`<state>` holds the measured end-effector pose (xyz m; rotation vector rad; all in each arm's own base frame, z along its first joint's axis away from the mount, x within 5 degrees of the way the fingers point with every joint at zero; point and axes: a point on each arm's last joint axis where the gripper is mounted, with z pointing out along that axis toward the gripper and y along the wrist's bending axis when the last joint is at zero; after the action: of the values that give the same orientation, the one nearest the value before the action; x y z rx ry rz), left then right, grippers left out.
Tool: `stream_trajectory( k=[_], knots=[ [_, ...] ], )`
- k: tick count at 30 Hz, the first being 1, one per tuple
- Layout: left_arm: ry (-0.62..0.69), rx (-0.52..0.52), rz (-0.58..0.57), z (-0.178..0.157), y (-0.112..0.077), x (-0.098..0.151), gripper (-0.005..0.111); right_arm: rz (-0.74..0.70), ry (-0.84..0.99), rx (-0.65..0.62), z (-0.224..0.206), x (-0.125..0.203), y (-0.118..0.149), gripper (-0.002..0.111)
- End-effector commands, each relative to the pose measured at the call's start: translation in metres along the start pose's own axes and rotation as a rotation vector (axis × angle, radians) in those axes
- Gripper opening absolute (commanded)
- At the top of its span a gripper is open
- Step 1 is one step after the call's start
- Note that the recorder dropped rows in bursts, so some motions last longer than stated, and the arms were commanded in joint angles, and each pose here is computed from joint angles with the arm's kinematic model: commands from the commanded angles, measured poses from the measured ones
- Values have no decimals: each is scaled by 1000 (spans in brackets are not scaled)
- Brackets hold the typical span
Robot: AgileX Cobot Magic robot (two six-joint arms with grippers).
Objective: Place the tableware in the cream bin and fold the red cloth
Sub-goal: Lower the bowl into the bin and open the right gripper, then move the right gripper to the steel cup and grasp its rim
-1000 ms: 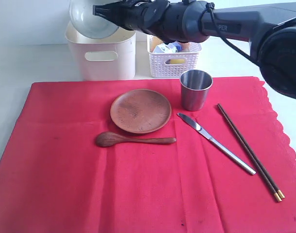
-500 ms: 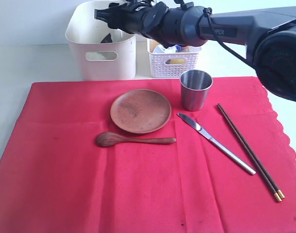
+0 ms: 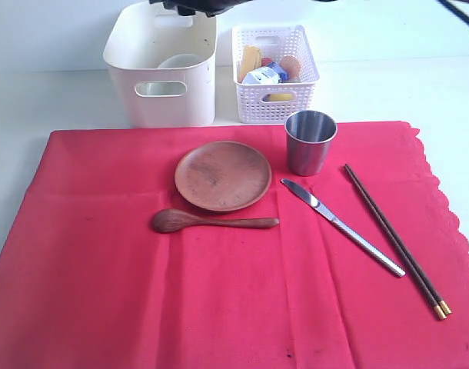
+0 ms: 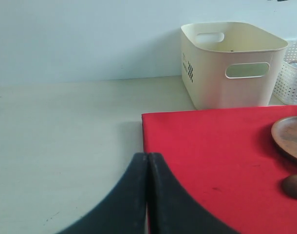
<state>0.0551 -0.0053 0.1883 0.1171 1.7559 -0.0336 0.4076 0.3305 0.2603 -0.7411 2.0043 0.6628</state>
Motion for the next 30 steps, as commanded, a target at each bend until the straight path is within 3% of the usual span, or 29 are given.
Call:
stream_trajectory(
  k=[1, 7, 12, 18, 22, 26, 30],
  knots=[
    [-9, 1, -12, -1, 0, -1, 1, -113, 143, 9, -34, -12, -1, 22],
    [-9, 1, -12, -1, 0, -1, 1, -249, 377, 113, -83, -18, -2, 0],
    [-9, 1, -12, -1, 0, -1, 1, -240, 446, 103, -117, -27, -2, 0],
    [-9, 1, -12, -1, 0, -1, 1, -176, 543, 128, -145, -25, -25, 0],
    [-9, 1, -12, -1, 0, -1, 1, -132, 648, 140, -149, -6, -51, 0],
    [-9, 1, -12, -1, 0, -1, 1, -43, 810, 149, -130, 46, -84, 0],
    [-9, 1, -12, -1, 0, -1, 1, 20, 883, 174, -101, 78, -97, 4]
  ],
)
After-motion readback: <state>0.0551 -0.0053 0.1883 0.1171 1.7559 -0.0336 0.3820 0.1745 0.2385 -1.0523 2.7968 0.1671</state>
